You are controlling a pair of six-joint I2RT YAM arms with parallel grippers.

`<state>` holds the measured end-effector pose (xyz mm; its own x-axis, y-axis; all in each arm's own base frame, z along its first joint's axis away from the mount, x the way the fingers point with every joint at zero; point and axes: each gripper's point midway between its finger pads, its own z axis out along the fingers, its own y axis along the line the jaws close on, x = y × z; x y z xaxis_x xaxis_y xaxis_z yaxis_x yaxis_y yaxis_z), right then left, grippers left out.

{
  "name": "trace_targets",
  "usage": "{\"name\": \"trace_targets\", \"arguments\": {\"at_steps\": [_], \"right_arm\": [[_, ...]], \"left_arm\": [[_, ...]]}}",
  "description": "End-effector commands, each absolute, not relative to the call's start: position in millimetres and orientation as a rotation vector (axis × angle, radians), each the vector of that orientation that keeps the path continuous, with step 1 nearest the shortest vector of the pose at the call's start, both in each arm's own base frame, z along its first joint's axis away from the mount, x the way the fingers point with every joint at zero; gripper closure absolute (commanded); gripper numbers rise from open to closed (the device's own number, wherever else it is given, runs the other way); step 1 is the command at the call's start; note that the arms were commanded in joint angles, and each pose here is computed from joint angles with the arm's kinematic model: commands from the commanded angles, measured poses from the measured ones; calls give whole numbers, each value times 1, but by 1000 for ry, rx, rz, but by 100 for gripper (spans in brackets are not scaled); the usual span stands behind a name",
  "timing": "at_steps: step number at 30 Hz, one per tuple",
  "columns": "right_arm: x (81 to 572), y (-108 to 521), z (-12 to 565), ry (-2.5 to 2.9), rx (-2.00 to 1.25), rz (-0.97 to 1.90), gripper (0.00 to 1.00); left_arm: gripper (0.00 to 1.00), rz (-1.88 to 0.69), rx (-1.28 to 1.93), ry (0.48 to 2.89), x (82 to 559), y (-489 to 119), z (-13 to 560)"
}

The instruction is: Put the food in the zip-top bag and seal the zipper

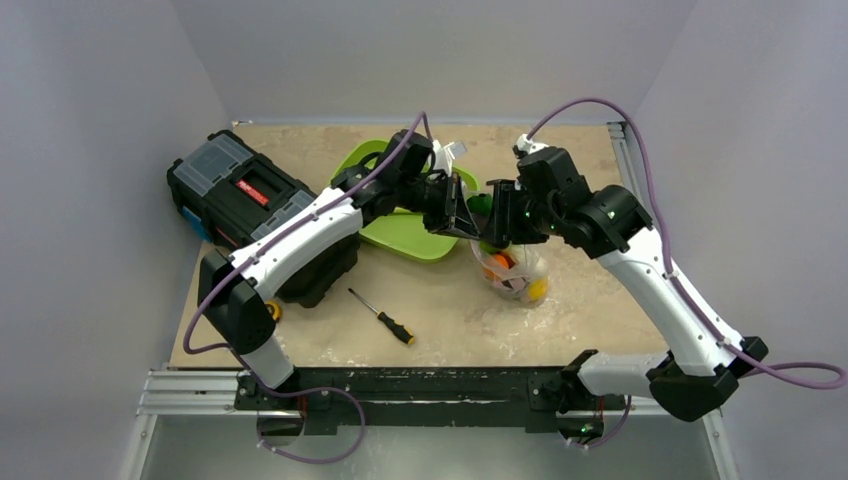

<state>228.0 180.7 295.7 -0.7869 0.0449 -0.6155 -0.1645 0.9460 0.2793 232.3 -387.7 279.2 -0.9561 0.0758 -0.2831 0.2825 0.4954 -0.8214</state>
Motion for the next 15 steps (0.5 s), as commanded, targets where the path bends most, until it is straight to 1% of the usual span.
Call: {"name": "trace_targets", "arguments": {"at_steps": [1,9,10,13,15], "right_arm": [[247,190,309,2301,-80,486,99],[227,167,272,2359,-216,371,100],[227,165,268,2353,-239,351,98],[229,155,262,2346,-253,281,81],[229,151,265,2347,-253,255,74]], "left_arm": [[100,-1647,382,2340,215,-395,338],[100,-1676,381,2316,213,-396,344],[100,-1680,380,2316,213,-396,345],[100,-1688,378,2317,212,-395,347],[100,-1686,377,2320,210,-394,348]]}}
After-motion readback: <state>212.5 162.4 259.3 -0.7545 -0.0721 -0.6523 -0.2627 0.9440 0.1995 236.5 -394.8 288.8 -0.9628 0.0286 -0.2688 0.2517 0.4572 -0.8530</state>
